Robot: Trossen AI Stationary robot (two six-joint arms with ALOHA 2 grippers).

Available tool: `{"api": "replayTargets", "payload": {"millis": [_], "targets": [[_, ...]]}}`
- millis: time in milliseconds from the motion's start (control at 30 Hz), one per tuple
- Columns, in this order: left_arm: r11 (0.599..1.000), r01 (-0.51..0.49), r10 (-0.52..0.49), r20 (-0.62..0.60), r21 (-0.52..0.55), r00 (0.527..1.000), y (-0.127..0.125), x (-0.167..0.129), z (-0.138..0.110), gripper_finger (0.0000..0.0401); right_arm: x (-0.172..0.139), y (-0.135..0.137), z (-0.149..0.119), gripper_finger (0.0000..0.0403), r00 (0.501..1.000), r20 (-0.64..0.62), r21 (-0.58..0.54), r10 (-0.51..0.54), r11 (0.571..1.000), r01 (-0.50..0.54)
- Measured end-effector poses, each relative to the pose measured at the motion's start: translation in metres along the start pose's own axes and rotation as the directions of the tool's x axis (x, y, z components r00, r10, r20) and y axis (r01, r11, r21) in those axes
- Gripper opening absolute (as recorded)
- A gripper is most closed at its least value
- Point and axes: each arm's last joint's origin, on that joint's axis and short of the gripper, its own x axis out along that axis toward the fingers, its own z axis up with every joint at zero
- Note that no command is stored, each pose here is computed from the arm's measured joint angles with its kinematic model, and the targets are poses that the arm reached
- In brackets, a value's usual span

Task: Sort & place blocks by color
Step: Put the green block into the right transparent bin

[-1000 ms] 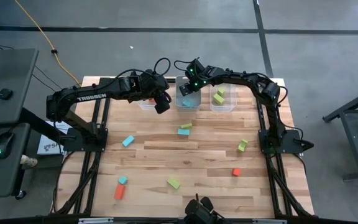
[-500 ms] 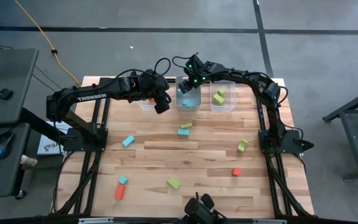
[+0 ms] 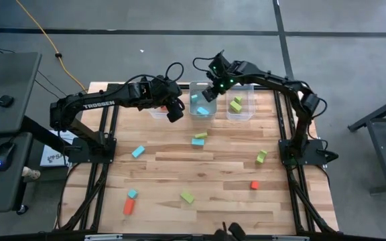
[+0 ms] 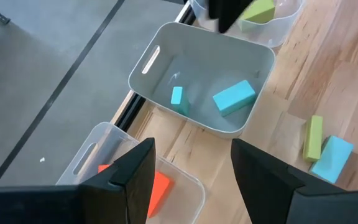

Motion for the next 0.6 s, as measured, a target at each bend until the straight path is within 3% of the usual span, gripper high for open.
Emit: {"api": "replayTargets", "payload": {"millis": [367, 600], "targets": [[0.998, 0.039, -0.038, -0.002, 0.053, 0.999, -0.001, 0.000, 0.000, 0.0188, -0.016, 0.050, -0.043, 0.0146, 0.973, -0.224, 0.078, -0.056, 0.994, 0.075], [0.992, 0.099, -0.095, -0.052, 0.077, 0.994, -0.002, 0.000, -0.005, 0.0188, -0.017, 0.084, -0.076, 0.0146, 0.920, -0.344, 0.063, -0.186, 0.973, 0.221]]}}
